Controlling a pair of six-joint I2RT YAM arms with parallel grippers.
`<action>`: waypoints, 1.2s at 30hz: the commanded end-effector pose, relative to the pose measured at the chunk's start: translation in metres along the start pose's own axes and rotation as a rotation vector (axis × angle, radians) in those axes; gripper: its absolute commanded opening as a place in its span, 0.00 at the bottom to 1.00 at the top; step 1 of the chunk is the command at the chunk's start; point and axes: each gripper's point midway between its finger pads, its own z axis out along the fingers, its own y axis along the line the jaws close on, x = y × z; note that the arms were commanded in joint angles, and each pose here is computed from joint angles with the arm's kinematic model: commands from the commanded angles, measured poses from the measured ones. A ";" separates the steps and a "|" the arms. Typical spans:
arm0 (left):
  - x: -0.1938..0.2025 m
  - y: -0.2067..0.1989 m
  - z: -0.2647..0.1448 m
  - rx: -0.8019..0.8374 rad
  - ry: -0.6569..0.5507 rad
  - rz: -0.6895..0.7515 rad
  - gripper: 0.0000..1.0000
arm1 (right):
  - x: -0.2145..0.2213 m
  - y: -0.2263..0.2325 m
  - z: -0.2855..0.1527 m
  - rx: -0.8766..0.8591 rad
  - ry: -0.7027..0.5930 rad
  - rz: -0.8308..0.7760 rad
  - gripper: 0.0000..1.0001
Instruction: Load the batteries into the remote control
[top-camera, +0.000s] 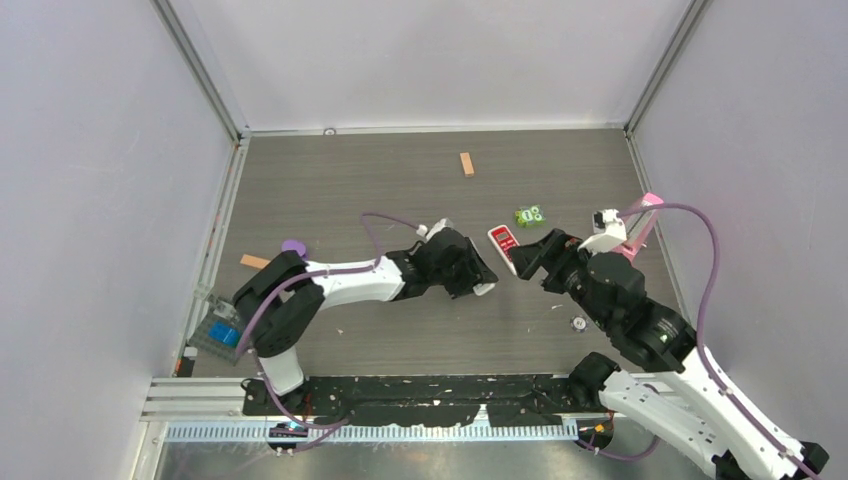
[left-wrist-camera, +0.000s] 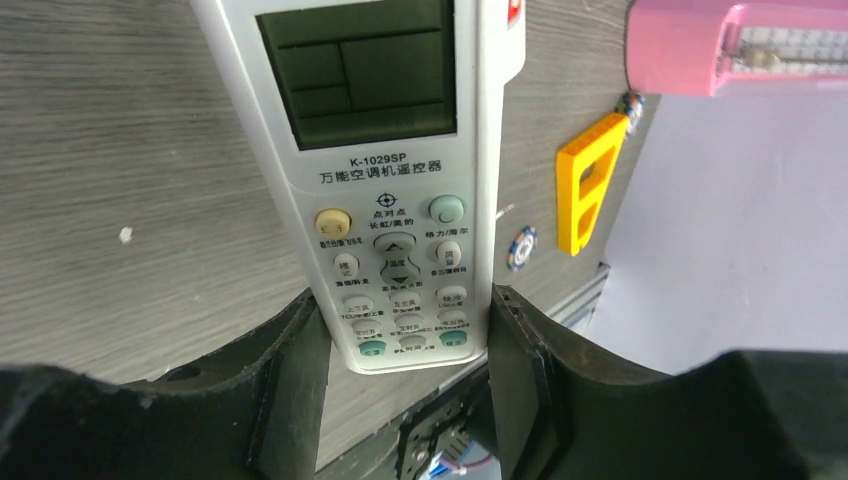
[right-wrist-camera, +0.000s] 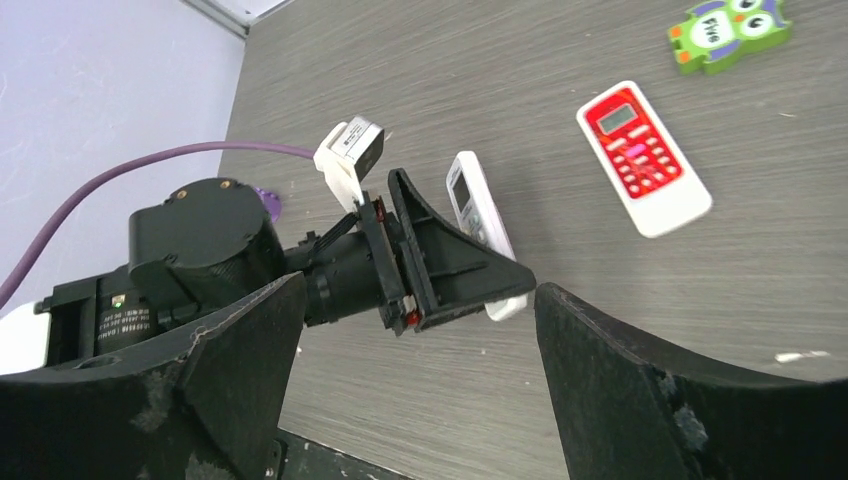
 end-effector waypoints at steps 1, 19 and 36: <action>-0.009 0.005 0.019 -0.117 -0.070 -0.074 0.00 | -0.012 -0.021 -0.020 0.080 -0.043 -0.018 0.89; 0.007 0.039 0.049 -0.349 -0.047 -0.049 0.41 | -0.007 -0.027 -0.032 0.071 -0.041 -0.003 0.89; 0.009 0.043 0.041 -0.358 -0.031 -0.010 0.71 | -0.010 -0.023 -0.038 0.055 -0.032 0.007 0.90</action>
